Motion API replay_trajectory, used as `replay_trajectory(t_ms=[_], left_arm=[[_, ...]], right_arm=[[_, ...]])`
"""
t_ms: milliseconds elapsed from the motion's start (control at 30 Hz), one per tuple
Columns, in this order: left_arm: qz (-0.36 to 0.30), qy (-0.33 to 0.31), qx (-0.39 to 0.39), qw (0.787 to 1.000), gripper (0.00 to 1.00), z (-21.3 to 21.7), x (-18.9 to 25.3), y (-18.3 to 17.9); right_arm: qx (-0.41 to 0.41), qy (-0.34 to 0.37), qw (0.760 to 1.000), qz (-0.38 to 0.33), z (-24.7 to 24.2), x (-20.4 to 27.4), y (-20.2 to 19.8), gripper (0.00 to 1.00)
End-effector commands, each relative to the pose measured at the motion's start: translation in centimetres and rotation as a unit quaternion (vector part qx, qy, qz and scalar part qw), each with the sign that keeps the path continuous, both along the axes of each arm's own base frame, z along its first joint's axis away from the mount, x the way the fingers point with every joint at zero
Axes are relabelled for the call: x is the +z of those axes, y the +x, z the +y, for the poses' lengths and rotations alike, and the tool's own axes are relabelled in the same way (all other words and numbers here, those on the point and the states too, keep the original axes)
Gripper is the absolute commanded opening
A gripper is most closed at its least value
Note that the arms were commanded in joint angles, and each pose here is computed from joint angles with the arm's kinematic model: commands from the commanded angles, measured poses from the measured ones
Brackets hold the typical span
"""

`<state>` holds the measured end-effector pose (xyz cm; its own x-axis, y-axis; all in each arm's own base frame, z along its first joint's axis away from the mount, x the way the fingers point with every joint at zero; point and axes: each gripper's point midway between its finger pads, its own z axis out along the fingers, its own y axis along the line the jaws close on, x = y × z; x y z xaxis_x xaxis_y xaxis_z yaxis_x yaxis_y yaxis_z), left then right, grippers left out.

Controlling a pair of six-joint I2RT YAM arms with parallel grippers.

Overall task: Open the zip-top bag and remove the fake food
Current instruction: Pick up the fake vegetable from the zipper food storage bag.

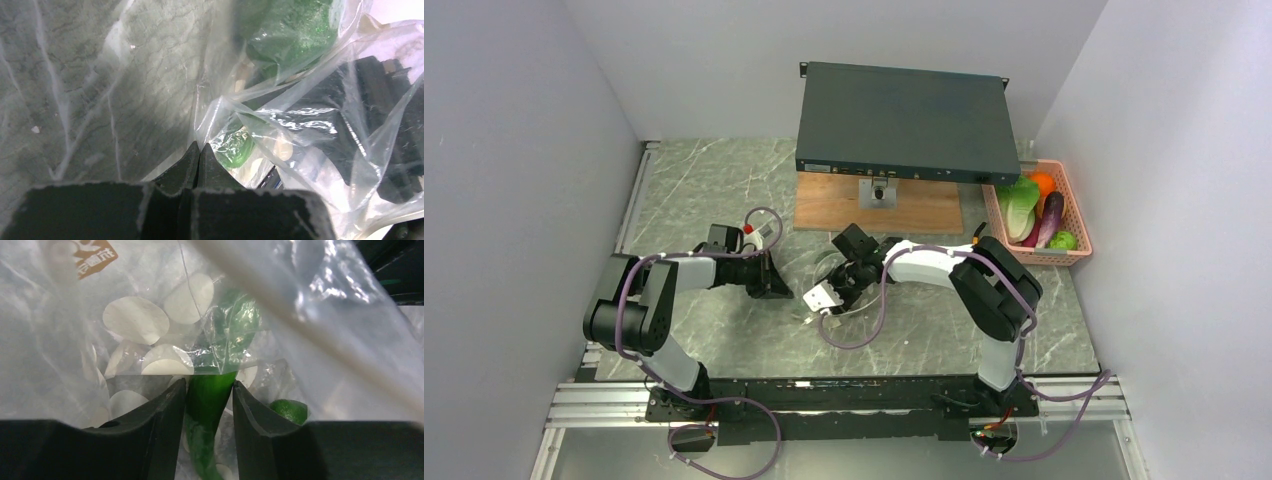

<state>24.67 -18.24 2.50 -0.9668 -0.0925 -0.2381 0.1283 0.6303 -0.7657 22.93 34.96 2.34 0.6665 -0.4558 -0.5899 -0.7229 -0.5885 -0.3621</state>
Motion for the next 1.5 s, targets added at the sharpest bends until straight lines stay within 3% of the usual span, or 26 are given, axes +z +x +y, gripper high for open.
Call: replay_trajectory(t_ms=[0, 67, 300, 633, 1300, 1467], left_arm=[[-0.027, 0.004, -0.013, 1.000, 0.00, -0.2, 1.0, 0.9], [-0.027, 0.006, -0.013, 1.000, 0.00, -0.2, 1.0, 0.8], [-0.029, 0.009, -0.013, 0.999, 0.00, -0.2, 1.0, 0.7], [-0.049, 0.031, 0.000, 0.998, 0.00, 0.4, 1.8, 1.0], [-0.068, 0.050, 0.021, 0.996, 0.00, 1.1, 2.6, 1.5], [-0.068, 0.049, 0.021, 0.996, 0.00, 1.1, 2.5, 1.3]], right_arm=[[0.024, -0.041, 0.999, 0.015, -1.7, -1.8, -1.1, 0.37], [0.031, -0.046, 0.998, 0.014, -2.0, -1.9, -1.3, 0.28], [0.045, -0.058, 0.997, 0.028, -3.2, -1.4, -2.7, 0.15], [-0.001, -0.030, 0.998, 0.048, -3.3, 2.2, -2.5, 0.04], [-0.015, 0.057, 0.995, 0.085, -4.1, 8.5, -4.4, 0.01], [-0.066, 0.078, 0.991, 0.091, -4.0, 9.3, -2.9, 0.00]])
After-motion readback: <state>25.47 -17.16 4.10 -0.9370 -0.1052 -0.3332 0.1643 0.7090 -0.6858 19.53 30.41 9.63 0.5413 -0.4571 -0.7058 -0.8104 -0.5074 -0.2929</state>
